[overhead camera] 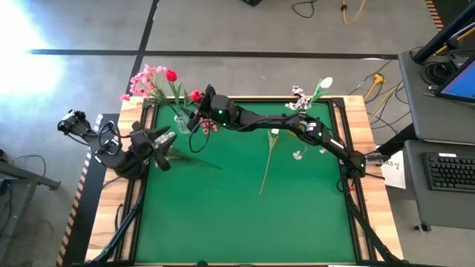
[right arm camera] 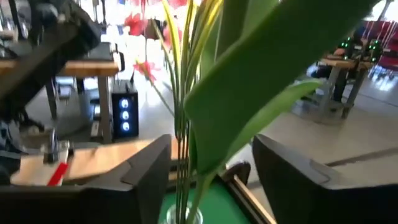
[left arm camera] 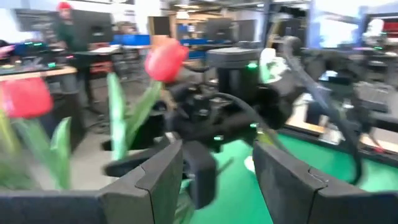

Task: Sort flowers into vase by color
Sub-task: Put the white flowers into the yellow vase

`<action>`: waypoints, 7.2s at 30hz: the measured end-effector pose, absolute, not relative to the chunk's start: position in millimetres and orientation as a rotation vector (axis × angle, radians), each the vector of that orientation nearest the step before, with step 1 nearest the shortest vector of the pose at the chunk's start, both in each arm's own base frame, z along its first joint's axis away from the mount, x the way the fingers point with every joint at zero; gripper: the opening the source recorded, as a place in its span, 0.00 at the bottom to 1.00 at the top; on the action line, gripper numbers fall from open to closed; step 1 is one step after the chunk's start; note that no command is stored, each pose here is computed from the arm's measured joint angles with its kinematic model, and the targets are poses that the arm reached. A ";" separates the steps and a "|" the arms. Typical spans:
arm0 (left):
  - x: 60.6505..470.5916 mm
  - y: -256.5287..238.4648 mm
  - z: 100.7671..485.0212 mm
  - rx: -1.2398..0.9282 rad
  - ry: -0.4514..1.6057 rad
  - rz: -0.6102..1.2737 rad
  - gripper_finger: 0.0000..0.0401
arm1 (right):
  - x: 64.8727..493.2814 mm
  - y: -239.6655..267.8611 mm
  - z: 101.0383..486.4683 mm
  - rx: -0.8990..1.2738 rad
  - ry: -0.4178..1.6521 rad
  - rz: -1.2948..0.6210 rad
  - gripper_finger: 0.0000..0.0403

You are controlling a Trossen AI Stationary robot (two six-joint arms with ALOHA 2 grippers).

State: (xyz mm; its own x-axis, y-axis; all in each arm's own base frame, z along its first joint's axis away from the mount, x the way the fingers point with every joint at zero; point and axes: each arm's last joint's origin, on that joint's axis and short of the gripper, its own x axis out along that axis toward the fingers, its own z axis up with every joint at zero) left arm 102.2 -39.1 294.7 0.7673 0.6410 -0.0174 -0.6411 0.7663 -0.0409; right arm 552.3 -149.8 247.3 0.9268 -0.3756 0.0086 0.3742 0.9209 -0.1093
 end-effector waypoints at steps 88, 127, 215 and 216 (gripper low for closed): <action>141.0 -72.2 271.1 -0.111 0.120 0.395 0.45 | 529.6 -30.2 97.4 -0.005 0.561 -0.124 0.24; 139.8 -71.1 322.4 -0.022 0.045 0.387 0.45 | 311.6 31.9 263.8 0.122 0.367 -0.125 0.04; 269.0 -86.0 284.2 0.026 -0.228 0.091 0.43 | 363.6 64.2 239.3 0.007 -0.403 0.014 0.04; 269.2 -85.2 284.2 0.026 -0.227 0.104 0.41 | 363.6 64.2 239.1 0.004 -0.402 0.014 0.05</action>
